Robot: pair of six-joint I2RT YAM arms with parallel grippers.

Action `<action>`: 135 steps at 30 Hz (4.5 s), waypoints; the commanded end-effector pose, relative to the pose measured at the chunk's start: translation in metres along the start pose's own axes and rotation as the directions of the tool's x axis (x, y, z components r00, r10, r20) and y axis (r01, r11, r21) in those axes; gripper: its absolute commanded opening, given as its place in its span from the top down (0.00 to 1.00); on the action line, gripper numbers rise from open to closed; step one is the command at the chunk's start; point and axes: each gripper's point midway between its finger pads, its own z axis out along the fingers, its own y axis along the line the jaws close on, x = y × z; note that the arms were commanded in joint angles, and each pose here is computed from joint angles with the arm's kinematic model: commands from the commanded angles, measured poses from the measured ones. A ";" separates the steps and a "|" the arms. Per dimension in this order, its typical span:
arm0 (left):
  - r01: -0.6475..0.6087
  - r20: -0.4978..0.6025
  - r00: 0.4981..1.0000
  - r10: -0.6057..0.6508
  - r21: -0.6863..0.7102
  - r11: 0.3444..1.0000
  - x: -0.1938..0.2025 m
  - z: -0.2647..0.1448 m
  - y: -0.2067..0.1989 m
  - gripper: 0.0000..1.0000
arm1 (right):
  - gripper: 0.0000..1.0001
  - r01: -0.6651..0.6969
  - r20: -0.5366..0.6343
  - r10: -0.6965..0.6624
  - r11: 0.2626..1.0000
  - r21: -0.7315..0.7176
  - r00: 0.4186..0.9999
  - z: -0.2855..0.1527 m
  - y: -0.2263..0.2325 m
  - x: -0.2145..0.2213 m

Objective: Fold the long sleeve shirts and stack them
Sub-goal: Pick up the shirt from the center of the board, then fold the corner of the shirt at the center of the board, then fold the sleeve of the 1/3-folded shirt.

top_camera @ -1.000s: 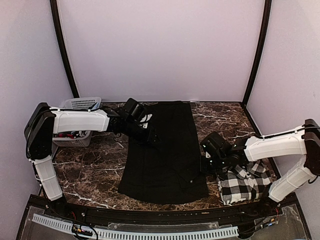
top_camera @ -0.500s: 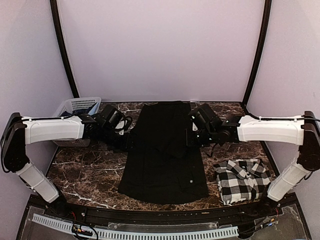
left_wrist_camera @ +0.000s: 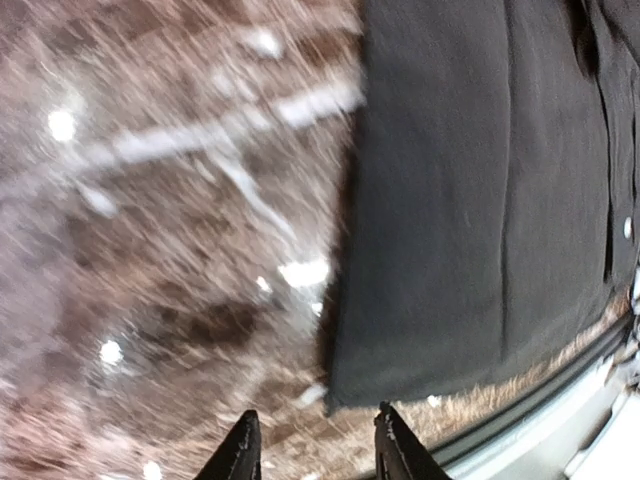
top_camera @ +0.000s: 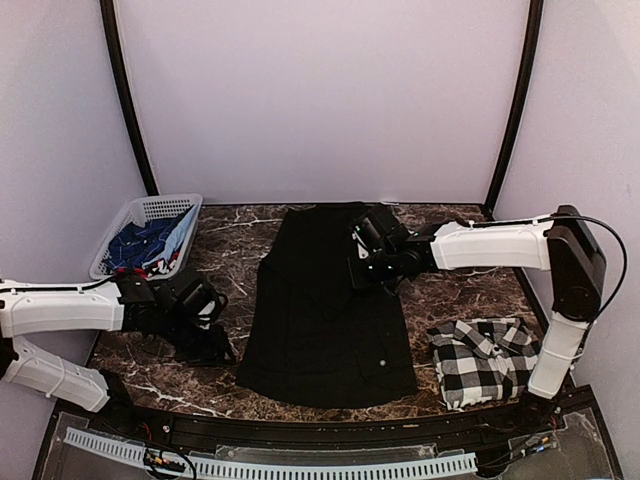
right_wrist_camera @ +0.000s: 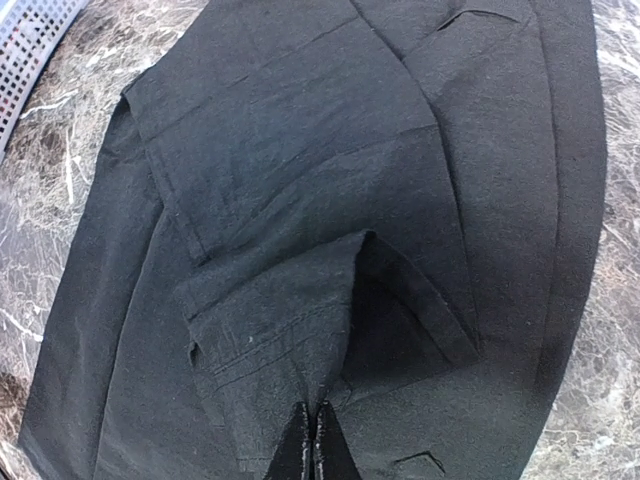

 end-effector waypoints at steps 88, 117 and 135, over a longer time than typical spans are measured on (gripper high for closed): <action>-0.542 -0.230 0.739 0.633 0.355 0.762 0.061 0.030 -0.172 1.00 | 1.00 0.289 0.856 -0.171 0.957 0.027 0.487 -0.225 -0.031 -0.308; -0.517 -0.159 0.731 0.663 0.503 0.692 0.059 0.006 -0.193 0.54 | 1.00 0.492 0.660 -0.181 0.809 -0.323 0.729 -0.202 0.009 -0.177; -0.234 0.106 0.972 0.209 0.373 0.898 -0.099 -0.040 -0.126 0.59 | 1.00 0.412 0.233 -0.346 0.659 -0.629 0.909 -0.117 0.087 -0.065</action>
